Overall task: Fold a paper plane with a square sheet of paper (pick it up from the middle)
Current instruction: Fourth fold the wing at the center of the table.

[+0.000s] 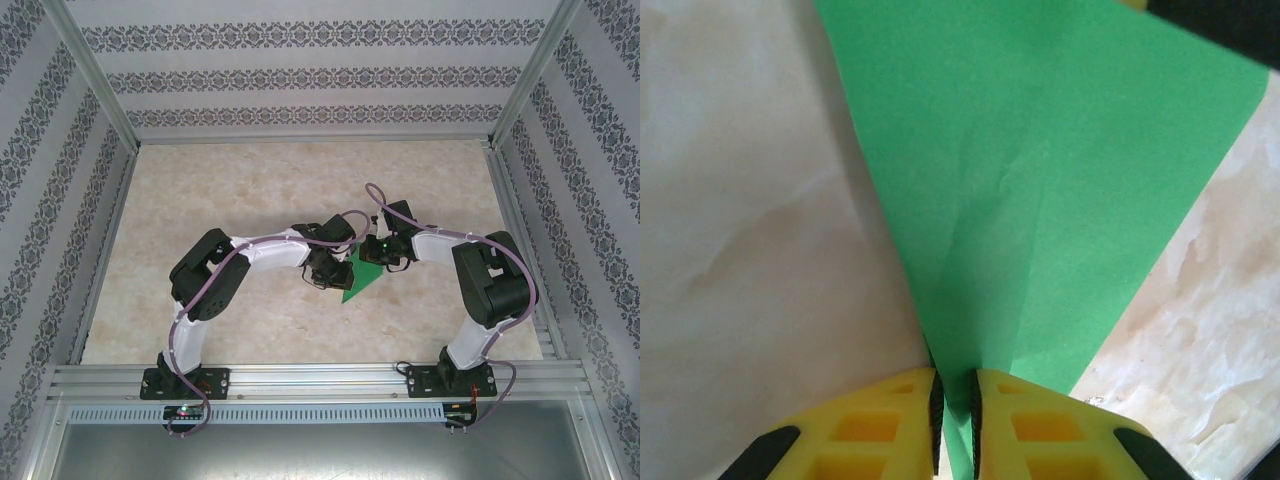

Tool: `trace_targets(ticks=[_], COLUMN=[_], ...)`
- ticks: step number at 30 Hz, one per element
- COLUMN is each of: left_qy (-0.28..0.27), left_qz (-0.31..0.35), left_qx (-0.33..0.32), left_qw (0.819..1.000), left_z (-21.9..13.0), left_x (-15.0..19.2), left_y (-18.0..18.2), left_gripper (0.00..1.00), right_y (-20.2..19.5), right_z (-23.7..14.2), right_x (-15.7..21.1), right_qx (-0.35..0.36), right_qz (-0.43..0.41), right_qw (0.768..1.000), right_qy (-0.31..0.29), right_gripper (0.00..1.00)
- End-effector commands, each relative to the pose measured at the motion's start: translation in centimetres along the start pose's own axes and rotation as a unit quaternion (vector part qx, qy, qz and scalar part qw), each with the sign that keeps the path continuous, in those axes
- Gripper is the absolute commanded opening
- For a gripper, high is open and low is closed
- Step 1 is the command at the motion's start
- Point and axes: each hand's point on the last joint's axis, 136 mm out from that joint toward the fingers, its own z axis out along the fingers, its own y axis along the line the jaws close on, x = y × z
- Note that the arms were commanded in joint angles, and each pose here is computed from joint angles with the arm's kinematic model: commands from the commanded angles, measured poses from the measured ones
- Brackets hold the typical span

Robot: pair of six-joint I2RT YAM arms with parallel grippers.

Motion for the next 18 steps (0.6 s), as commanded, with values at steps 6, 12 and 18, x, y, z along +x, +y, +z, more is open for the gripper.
trace_targets(ticks=[6,12,18], left_qy=[0.013,0.017,0.027], left_qz=[0.006,0.009,0.014], left_qx=[-0.038,-0.044,-0.068], left_qw=[0.999,0.999,0.997], left_z=[0.5,0.8,1.3], left_x=[0.2,0.2,0.5], left_y=[1.4,1.6,2.6], left_gripper=[0.16,0.14,0.14], right_y=[-3.0,-2.9,-2.7], right_z=[0.9,0.8,0.8], right_x=[3.1,3.0,3.0], right_qx=[0.047,0.046,0.043], right_qz=[0.014,0.013,0.013], right_qw=[0.998,0.998,0.998], right_qy=[0.047,0.047,0.045], right_gripper=[0.08,0.08,0.08])
